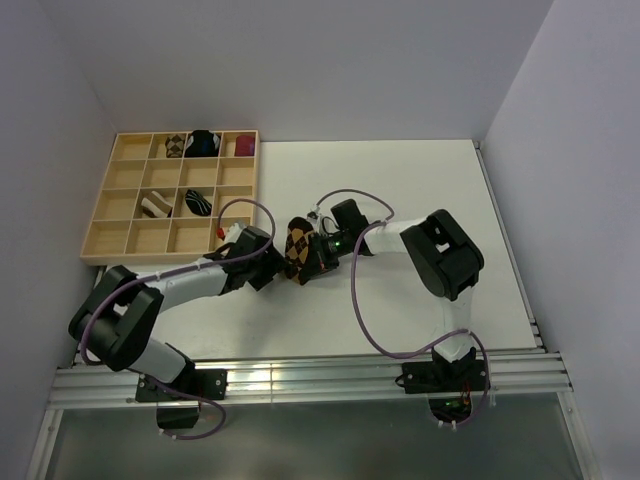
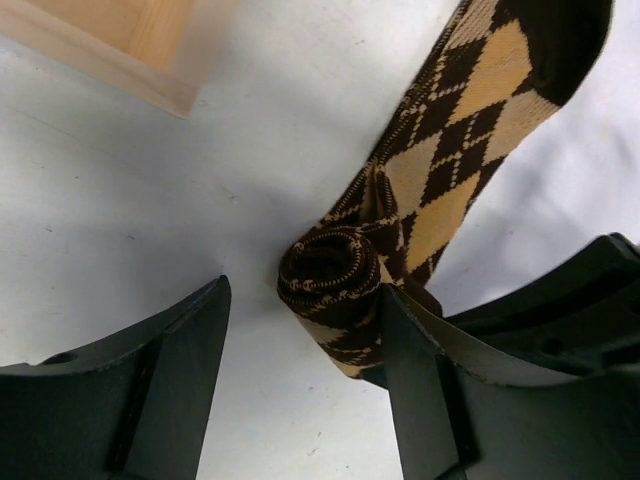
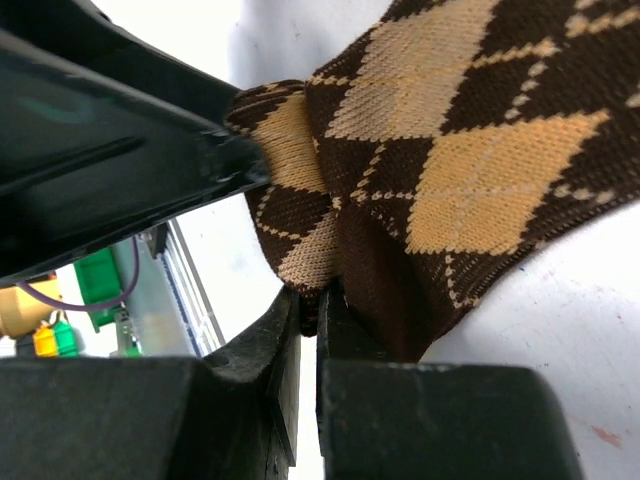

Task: Roll the socks
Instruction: Roll the sock at the center of the board.

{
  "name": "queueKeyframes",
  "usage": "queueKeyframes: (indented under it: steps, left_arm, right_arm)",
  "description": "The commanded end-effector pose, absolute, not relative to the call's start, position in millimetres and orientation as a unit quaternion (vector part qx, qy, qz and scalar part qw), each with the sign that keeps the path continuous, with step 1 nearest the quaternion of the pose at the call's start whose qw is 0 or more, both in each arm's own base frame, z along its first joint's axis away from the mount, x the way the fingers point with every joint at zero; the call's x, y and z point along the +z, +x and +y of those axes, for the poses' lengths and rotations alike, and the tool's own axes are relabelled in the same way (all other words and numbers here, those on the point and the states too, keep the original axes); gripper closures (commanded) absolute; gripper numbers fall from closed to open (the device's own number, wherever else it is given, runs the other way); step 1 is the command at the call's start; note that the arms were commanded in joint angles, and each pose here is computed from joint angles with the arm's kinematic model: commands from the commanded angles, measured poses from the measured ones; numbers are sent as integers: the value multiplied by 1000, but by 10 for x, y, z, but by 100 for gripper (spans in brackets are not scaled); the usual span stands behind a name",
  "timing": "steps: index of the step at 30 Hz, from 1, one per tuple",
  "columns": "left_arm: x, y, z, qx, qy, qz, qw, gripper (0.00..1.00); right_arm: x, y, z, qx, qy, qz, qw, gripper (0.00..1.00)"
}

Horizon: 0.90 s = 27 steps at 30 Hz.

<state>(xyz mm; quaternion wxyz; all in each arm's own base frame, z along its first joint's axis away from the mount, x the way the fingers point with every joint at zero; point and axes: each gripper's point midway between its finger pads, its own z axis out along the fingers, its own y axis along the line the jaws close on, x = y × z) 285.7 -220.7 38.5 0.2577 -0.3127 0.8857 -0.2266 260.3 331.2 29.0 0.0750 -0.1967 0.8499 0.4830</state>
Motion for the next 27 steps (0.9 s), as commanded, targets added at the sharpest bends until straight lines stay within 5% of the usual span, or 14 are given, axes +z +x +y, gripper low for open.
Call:
queueKeyframes:
  steps: [1, 9, 17, 22, 27]
  left_arm:
    - [331, 2899, -2158, -213, -339, 879, 259, 35]
    - [19, 2764, -2084, -158, -336, 903, 218, 53]
    - [-20, 2803, -2149, -150, -288, 923, 206, 98]
    - [-32, 2835, -2300, -150, -226, 946, 180, 100]
    - [-36, 2872, -2397, -147, -172, 961, 156, 100]
  right_arm:
    - [180, 2595, 3253, 466, -168, 867, 53, 100]
    - [394, 2677, 3253, 465, -184, 859, 106, 100]
    - [745, 2682, 3174, 413, -242, 844, 243, 68]
    - [887, 2771, 3047, 305, -262, 840, 364, 48]
    - [1044, 2729, 3002, 194, -310, 809, 460, 41]
